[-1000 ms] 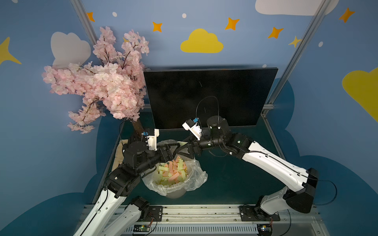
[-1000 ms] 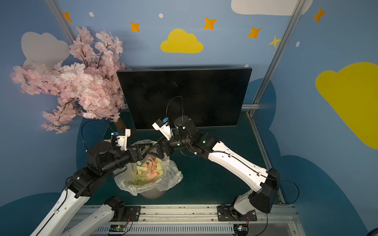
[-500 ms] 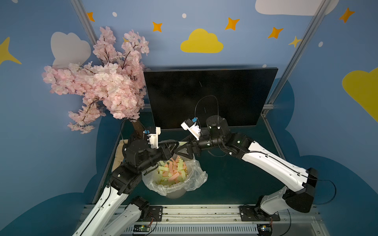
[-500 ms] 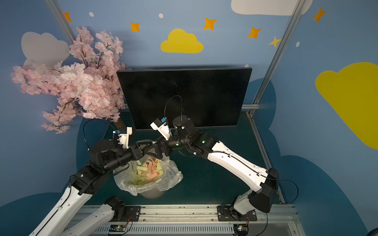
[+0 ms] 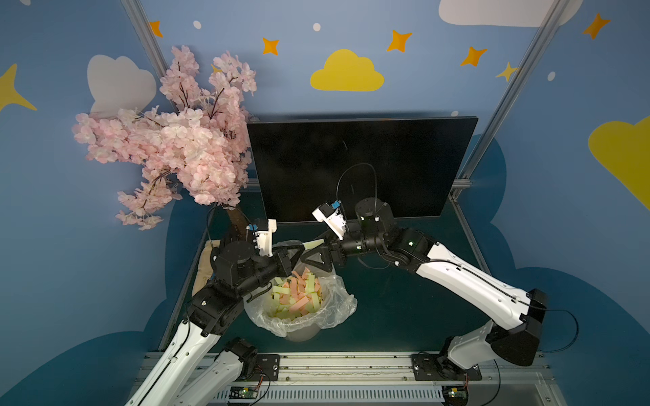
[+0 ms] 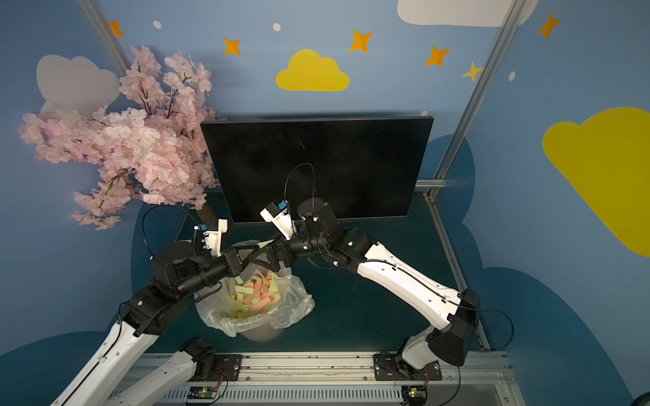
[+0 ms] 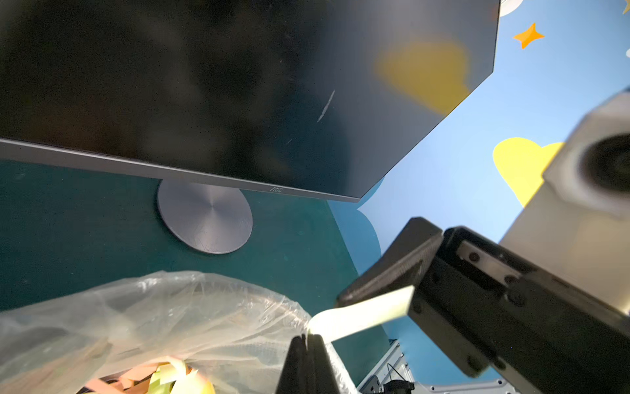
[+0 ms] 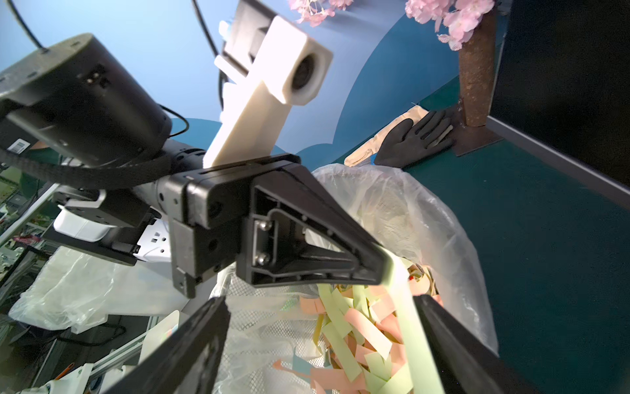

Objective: Remove the sticky note from the monitor
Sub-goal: Place the sticky note in the trash bin.

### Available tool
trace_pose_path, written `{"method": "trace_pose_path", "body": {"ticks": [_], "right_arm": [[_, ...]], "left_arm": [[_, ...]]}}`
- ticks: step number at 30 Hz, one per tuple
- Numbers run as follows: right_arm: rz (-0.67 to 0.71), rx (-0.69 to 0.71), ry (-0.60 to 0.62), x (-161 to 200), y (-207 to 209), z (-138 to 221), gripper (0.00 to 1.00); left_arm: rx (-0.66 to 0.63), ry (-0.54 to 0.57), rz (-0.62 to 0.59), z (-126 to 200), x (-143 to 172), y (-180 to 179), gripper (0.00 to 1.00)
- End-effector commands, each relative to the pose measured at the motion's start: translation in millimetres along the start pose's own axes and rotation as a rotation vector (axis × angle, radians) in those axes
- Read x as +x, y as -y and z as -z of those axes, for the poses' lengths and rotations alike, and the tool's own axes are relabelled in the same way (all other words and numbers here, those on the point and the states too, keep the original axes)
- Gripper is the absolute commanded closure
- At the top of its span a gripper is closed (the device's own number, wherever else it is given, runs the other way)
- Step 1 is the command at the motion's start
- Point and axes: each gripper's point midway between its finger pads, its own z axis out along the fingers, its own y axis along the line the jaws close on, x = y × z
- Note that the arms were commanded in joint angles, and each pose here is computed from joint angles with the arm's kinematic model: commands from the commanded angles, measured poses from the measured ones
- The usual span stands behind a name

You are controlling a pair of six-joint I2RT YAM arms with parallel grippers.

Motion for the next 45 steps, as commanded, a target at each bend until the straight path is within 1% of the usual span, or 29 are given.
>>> {"method": "trace_pose_path", "body": {"ticks": [1,4,7,9,12,13,14,15,16,17,18,19,20,29,34,38,45], "right_arm": [[0.004,0.061,0.066,-12.3,14.4,16.6,0.12],[-0.016,0.105,0.09,-14.2,29.1,28.0,0.11],[-0.031,0.153,0.103,-13.7,42.2,37.4,0.12],[-0.04,0.199,0.101,-11.5,53.0,42.8,0.12],[-0.044,0.269,0.08,-5.8,67.3,48.7,0.12],[-0.043,0.288,0.071,-4.3,71.2,49.7,0.12],[-0.039,0.301,0.063,-3.4,73.5,50.4,0.12],[-0.035,0.308,0.049,-1.1,74.7,49.3,0.12],[-0.033,0.31,0.041,-0.7,75.2,48.8,0.12],[-0.029,0.312,0.037,-0.8,75.4,48.5,0.12],[-0.025,0.309,0.032,-1.0,73.9,47.7,0.12],[-0.022,0.306,0.024,-0.6,72.5,46.5,0.13],[-0.015,0.304,0.014,0.4,71.2,44.9,0.13],[0.064,0.285,-0.059,7.2,50.0,29.5,0.15],[0.069,0.323,-0.093,11.1,60.2,24.2,0.16],[0.075,0.345,-0.162,19.1,68.0,16.7,0.16],[0.075,0.362,-0.318,42.6,83.1,-11.4,0.19]], "left_arm": [[-0.05,0.007,-0.041,20.0,0.3,-2.7,0.98],[-0.109,-0.005,-0.061,36.1,7.9,-11.9,0.98],[-0.205,-0.058,-0.076,49.9,21.1,-28.5,0.98],[-0.292,-0.11,-0.082,61.1,30.9,-42.3,0.98],[-0.377,-0.205,-0.121,69.8,41.3,-53.4,0.98],[-0.405,-0.246,-0.126,71.6,45.8,-57.4,0.95],[-0.422,-0.278,-0.136,72.4,48.5,-59.3,0.81],[-0.434,-0.308,-0.141,71.2,50.2,-60.7,0.56],[-0.44,-0.328,-0.147,69.5,50.5,-60.7,0.41],[-0.433,-0.335,-0.151,67.6,49.2,-58.3,0.31],[-0.42,-0.333,-0.157,65.0,46.9,-55.1,0.13],[-0.408,-0.325,-0.161,62.9,43.9,-52.2,0.01],[-0.396,-0.314,-0.168,61.3,40.9,-49.2,0.0],[-0.292,-0.24,-0.155,50.2,27.5,-29.3,0.0],[-0.234,-0.167,-0.15,47.7,12.4,-14.4,0.0],[-0.207,-0.12,-0.155,46.4,1.8,-6.4,0.0],[-0.226,-0.03,-0.144,42.0,-17.4,-6.6,0.0]]}}
